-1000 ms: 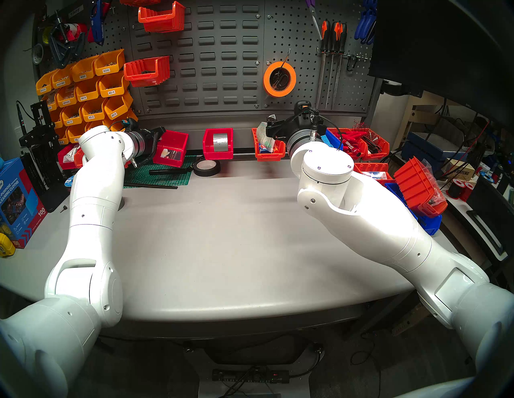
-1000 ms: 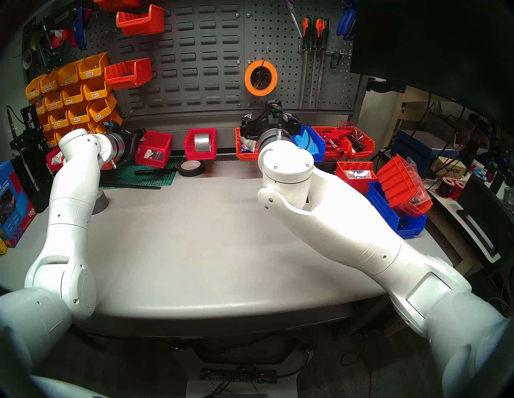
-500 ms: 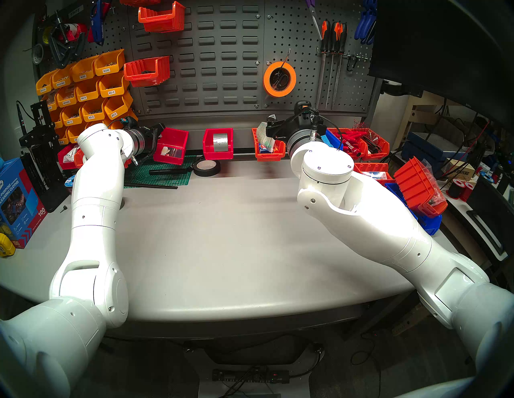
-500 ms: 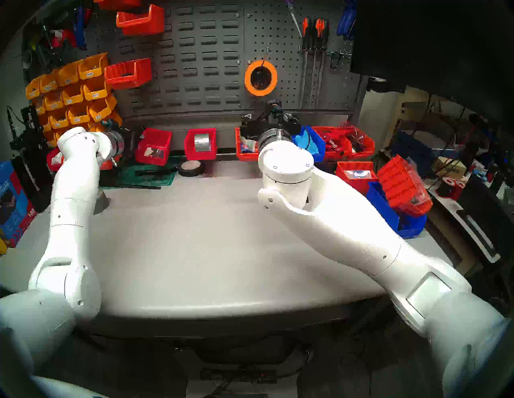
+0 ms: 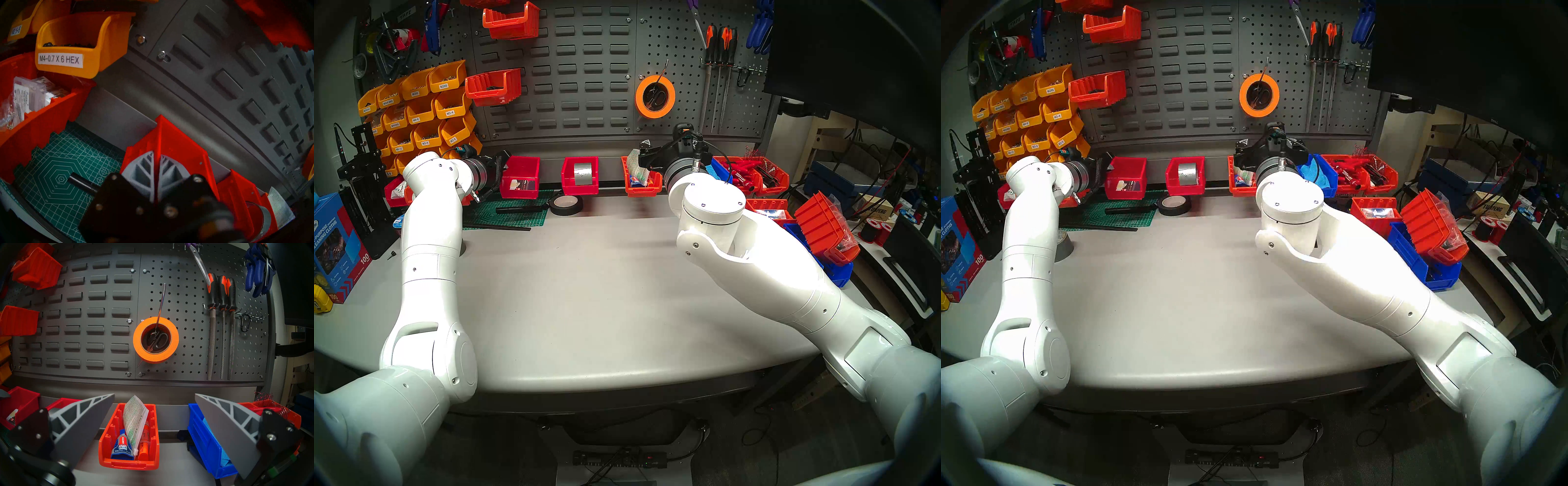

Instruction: Hang all the unorganized tool boxes onto the wall

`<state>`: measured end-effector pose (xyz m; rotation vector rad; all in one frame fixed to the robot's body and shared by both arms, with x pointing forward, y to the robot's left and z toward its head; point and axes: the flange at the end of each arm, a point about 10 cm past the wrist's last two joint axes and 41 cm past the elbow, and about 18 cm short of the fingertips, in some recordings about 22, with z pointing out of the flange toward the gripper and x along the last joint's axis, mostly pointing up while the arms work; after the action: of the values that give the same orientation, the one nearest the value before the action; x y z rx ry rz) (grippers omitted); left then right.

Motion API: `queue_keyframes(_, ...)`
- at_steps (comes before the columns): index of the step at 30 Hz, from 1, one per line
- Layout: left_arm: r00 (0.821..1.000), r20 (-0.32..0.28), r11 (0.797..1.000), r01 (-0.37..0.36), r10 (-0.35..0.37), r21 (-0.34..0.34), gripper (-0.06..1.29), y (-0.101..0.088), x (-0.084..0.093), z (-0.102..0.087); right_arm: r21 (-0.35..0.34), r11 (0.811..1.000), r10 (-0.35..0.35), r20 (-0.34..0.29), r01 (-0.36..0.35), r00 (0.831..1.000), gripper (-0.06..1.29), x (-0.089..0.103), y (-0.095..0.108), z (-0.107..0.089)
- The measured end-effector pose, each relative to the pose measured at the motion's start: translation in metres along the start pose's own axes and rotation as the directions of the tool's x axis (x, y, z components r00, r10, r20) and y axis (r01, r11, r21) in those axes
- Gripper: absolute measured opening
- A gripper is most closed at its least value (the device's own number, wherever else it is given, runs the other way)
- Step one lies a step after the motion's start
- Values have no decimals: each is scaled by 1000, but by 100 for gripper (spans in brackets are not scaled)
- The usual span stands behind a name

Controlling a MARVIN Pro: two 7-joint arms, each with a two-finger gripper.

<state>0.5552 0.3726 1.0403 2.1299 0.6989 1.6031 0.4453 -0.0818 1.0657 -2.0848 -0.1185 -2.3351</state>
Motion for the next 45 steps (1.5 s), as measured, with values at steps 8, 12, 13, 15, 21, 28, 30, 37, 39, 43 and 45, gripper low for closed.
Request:
queue_keyframes(8,998,30,998,45,-46,32,-2,-13,-12,14,0,1000,0,0,0,1000,123,0,0,0)
queue_keyframes(12,998,33,998,56,-58,35,-2,-16,-14,18,0,1000,0,0,0,1000,123,0,0,0)
queue_keyframes(13,998,33,998,58,-59,35,-2,-16,-14,19,0,1000,0,0,0,1000,123,0,0,0)
queue_keyframes(15,998,31,998,61,-62,34,-2,-16,-14,20,0,1000,0,0,0,1000,123,0,0,0)
queue_keyframes(21,998,23,998,63,-63,27,-2,-16,-11,20,0,1000,0,0,0,1000,123,0,0,0)
queue_keyframes(28,998,19,998,67,-68,15,-2,-16,-9,18,0,1000,0,0,0,1000,123,0,0,0)
queue_keyframes(30,997,15,998,70,-70,9,-2,-15,-7,17,0,1000,0,0,0,1000,123,0,0,0)
queue_keyframes(37,997,3,997,77,-77,-11,-2,-11,-2,13,0,1000,0,0,0,1000,123,0,0,0)
queue_keyframes(39,997,0,997,81,-81,-17,-2,-10,-1,13,0,1000,0,0,0,1000,123,0,0,0)
queue_keyframes(43,996,-3,996,90,-90,-24,-2,-8,-1,12,0,1000,0,0,0,1000,123,0,0,0)
queue_keyframes(45,995,-3,995,95,-95,-27,-2,-7,-1,12,0,1000,0,0,0,1000,123,0,0,0)
